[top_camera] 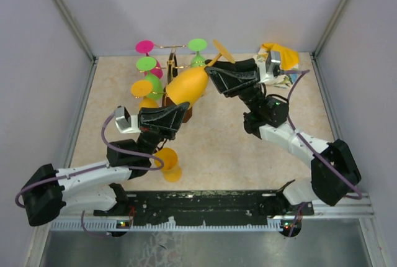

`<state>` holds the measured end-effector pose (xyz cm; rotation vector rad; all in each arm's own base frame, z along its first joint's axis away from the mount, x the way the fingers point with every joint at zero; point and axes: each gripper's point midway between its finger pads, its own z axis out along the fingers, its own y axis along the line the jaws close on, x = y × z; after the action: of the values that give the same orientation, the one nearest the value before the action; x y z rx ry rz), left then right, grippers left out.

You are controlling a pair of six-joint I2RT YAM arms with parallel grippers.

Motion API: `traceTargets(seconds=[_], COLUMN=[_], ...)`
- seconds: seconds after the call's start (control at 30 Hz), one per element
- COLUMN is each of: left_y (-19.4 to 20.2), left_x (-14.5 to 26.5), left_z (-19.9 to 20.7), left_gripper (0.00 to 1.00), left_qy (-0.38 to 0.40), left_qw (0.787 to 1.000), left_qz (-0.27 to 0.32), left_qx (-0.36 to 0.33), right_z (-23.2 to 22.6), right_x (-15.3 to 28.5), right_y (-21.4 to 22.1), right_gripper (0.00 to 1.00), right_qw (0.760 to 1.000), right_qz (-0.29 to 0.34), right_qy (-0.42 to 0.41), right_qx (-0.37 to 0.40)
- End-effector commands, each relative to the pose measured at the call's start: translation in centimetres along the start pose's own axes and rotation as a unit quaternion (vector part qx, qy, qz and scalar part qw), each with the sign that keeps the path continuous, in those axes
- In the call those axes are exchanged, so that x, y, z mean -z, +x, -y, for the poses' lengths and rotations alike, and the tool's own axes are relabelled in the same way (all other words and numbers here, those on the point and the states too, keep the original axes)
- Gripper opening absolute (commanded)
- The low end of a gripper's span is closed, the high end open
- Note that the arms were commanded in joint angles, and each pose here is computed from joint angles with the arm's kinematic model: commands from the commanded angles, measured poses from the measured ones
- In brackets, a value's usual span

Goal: Place the wine glass upside down on the wine glass rack

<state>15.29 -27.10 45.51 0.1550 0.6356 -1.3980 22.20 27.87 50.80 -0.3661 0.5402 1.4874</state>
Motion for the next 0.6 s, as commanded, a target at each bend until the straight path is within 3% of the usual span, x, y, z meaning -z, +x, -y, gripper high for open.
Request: traceTargets(seconds=[0.0,0.27,0.43,0.57], left_y=[-1.3,-1.6,-1.8,-1.3], left_x=[0.3,0.6,1.0,1.6], left_z=[2.5,2.3,2.1,1.6], left_gripper=[0.0,0.09,0.28,0.49], left_qy=[0.06,0.053,0.044,0.034], left_qw=[0.997,0.998,0.999,0.999], left_qz=[0.03,0.032,0.022,0.005], left_qx=[0.028,0.013,-0.009,-0.02], right_z=[-3.3,-3.2,-2.6,-1.6], right_x=[-1.3,-0.9,-0.6,-0.7], right_y=[-3.8,-3.9,-4.0,-4.3], right_gripper=[0.2,0.05,0.0,0.0], right_qw=[0.993,0.993,0.992,0.991], right_qz=[0.07,0.071,0.069,0.058], right_qy=[-0.071,-0.062,-0.04,-0.014], right_qx=[0.061,0.071,0.095,0.123])
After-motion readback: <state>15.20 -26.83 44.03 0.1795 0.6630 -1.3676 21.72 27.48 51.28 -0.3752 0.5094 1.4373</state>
